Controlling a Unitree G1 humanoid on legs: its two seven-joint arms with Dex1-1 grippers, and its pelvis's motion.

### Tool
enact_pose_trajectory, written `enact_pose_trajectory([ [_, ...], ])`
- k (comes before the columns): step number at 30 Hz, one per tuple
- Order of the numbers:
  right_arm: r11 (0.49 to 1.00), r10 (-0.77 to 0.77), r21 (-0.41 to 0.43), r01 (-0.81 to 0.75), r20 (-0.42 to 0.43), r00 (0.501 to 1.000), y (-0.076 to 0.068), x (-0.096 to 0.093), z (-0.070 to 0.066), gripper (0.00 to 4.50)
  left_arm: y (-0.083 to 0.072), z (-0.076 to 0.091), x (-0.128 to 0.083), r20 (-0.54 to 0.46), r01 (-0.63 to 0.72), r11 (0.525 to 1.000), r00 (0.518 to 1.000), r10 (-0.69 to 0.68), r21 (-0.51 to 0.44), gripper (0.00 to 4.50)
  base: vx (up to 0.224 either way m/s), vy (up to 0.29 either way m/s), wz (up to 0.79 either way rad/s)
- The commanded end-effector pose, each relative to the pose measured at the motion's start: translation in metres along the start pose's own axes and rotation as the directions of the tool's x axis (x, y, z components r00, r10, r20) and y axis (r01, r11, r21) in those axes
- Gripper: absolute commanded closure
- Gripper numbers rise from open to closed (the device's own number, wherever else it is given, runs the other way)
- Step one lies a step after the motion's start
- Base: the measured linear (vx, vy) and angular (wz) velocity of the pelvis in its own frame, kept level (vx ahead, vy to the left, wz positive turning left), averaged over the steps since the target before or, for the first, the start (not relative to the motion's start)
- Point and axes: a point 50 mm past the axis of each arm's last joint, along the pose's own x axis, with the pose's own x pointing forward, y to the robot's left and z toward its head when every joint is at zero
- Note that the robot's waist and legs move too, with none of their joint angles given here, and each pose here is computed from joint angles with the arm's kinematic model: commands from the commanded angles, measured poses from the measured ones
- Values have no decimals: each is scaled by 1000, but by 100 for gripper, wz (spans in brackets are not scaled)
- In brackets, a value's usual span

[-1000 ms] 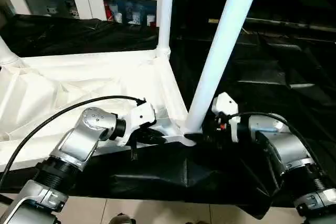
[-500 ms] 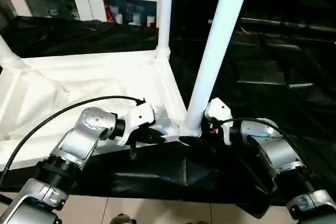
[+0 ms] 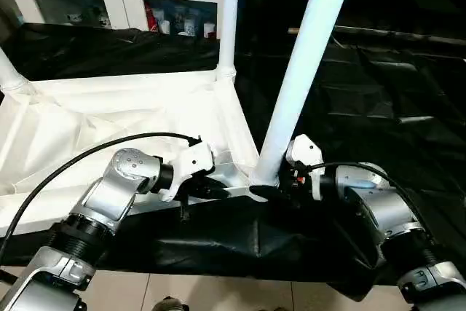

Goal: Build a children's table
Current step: Rotate leg to tighten

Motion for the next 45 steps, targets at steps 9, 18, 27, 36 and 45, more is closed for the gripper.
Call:
enact_pose_trajectory([
  [9,1000,-18,19,18,18,1000,-4,-4,-1,173,-4,-1,4,43,48,999,998,-47,-6,450,0,0,0],
  [18,880,-431,197,432,-51,901,-15,23,-22,182,18,-5,26,-10,-240,965,971,240,-108,450,0,0,0],
  [27,779,-561,333,531,-7,828,2,72,-4,182,24,12,64,-47,-353,926,936,349,-135,450,0,0,0],
  [36,858,-462,312,408,123,878,-1,62,14,67,27,8,52,-46,-329,940,944,327,-85,450,0,0,0],
  [45,998,-51,36,49,56,997,1,6,11,57,7,-8,25,10,-63,998,998,63,-5,450,0,0,0],
])
